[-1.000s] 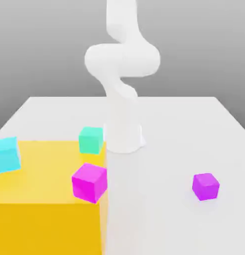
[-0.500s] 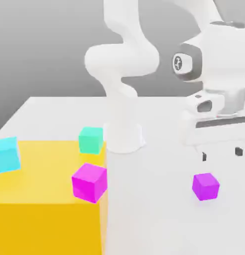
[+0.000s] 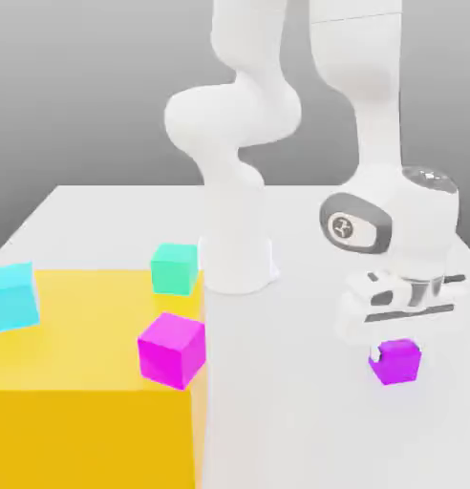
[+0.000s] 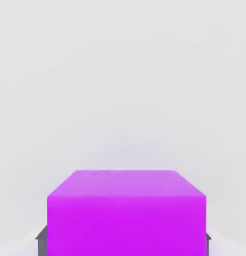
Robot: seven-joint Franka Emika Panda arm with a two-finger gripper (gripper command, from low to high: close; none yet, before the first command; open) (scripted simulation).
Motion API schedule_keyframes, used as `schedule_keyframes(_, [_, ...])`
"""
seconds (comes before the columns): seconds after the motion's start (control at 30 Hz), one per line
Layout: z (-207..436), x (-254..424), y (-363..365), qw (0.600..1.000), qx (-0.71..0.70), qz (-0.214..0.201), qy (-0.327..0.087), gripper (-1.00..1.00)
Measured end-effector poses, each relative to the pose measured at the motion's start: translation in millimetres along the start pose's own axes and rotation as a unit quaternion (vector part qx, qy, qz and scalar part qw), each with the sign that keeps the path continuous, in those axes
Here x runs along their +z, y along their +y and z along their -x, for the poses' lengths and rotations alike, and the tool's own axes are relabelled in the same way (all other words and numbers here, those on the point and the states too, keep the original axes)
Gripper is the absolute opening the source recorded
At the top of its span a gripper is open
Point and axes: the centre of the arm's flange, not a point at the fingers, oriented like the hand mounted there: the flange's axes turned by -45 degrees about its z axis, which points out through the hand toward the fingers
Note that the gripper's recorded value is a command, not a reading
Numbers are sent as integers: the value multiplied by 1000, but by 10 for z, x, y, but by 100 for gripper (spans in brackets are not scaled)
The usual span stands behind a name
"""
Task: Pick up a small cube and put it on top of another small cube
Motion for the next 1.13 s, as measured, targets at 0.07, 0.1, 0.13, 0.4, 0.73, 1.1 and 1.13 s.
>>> schedule_keyframes(0.07, [-7, -93, -6, 1000, 0, 0, 0, -100])
schedule_keyframes(0.1, [-12, -174, -9, 1000, 0, 0, 0, -100])
schedule_keyframes(0.13, [-15, -263, -11, 1000, 0, 0, 0, -100])
schedule_keyframes(0.4, [-699, -1037, 512, 1000, 24, 4, 1, -100])
schedule_keyframes(0.73, [-1703, -2414, 2437, 998, 63, 3, 0, -100])
schedule_keyframes(1.1, [-1660, -2659, 3481, 998, 68, -2, 0, 100])
schedule_keyframes(1.13, [-1660, -2659, 3481, 998, 68, -2, 0, 100])
